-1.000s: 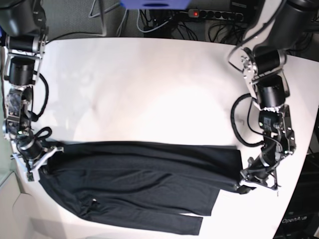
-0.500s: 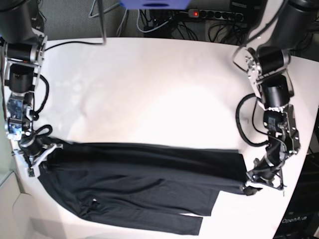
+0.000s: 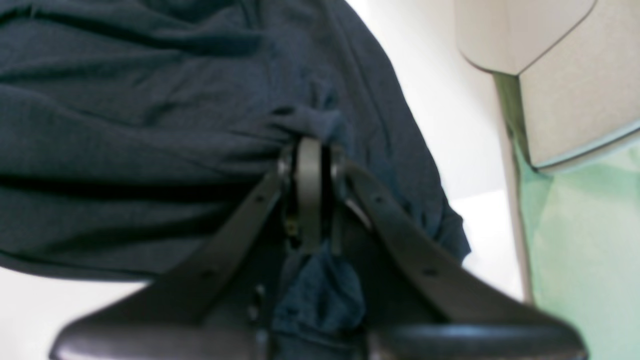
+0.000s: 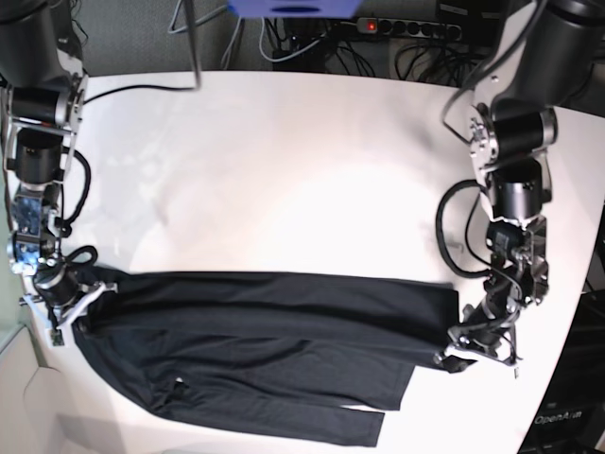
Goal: Fold the T-shirt properly
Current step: 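Lower the shoulder edge and pull it back over the shirt body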
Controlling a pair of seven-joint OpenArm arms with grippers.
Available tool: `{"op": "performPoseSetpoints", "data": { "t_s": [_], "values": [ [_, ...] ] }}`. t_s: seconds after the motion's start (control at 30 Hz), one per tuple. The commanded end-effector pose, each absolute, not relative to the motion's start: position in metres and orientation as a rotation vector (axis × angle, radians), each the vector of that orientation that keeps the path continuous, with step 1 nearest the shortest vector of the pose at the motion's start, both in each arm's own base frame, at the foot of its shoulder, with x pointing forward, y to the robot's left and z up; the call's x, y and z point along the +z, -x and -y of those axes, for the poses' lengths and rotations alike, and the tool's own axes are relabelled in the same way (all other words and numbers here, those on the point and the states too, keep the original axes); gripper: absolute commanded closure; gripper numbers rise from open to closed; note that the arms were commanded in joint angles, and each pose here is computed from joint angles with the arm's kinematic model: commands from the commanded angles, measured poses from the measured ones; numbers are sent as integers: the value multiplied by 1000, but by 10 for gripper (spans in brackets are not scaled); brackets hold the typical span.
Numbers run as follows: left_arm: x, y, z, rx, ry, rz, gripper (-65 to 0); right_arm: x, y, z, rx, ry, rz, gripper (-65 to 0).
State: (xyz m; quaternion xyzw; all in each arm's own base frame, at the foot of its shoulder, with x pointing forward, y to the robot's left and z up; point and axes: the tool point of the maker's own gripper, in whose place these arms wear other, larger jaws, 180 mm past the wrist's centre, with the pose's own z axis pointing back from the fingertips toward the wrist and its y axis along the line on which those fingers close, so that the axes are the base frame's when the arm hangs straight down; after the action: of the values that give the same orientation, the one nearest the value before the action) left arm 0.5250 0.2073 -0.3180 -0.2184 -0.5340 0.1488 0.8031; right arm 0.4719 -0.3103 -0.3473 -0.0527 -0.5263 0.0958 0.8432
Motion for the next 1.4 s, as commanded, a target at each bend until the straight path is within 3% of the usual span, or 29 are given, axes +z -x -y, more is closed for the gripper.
{"op": "performPoseSetpoints", "data": {
  "t_s": [0.0, 0.17, 0.4, 0.5, 0.83, 1.13, 1.2, 1.37],
  "values": [
    [-283, -540, -219, 313, 468, 1237, 0, -316, -487, 317, 204, 129, 1193, 0],
    [-276, -542, -225, 314, 459, 1251, -22, -319, -487, 315, 233, 149, 1175, -19],
    [-266, -547, -224, 317, 474, 1281, -354, -329, -484, 308, 263, 160, 1145, -262],
    [-263, -547, -223, 315, 477, 1294, -411, -330, -483, 311, 264, 167, 1139, -320],
    [-310, -526, -198, 324, 503, 1204, -396, -353, -448, 349, 153, 192, 1102, -314],
    [-320, -524, -180, 326, 529, 1174, -136, -358, -444, 349, 146, 189, 1092, -35],
    [-321, -524, -180, 330, 529, 1171, -128, -359, -444, 350, 146, 188, 1091, 0],
    [-345, -524, -176, 347, 509, 1144, -128, -371, -439, 344, 141, 171, 1068, 0]
  ]
}}
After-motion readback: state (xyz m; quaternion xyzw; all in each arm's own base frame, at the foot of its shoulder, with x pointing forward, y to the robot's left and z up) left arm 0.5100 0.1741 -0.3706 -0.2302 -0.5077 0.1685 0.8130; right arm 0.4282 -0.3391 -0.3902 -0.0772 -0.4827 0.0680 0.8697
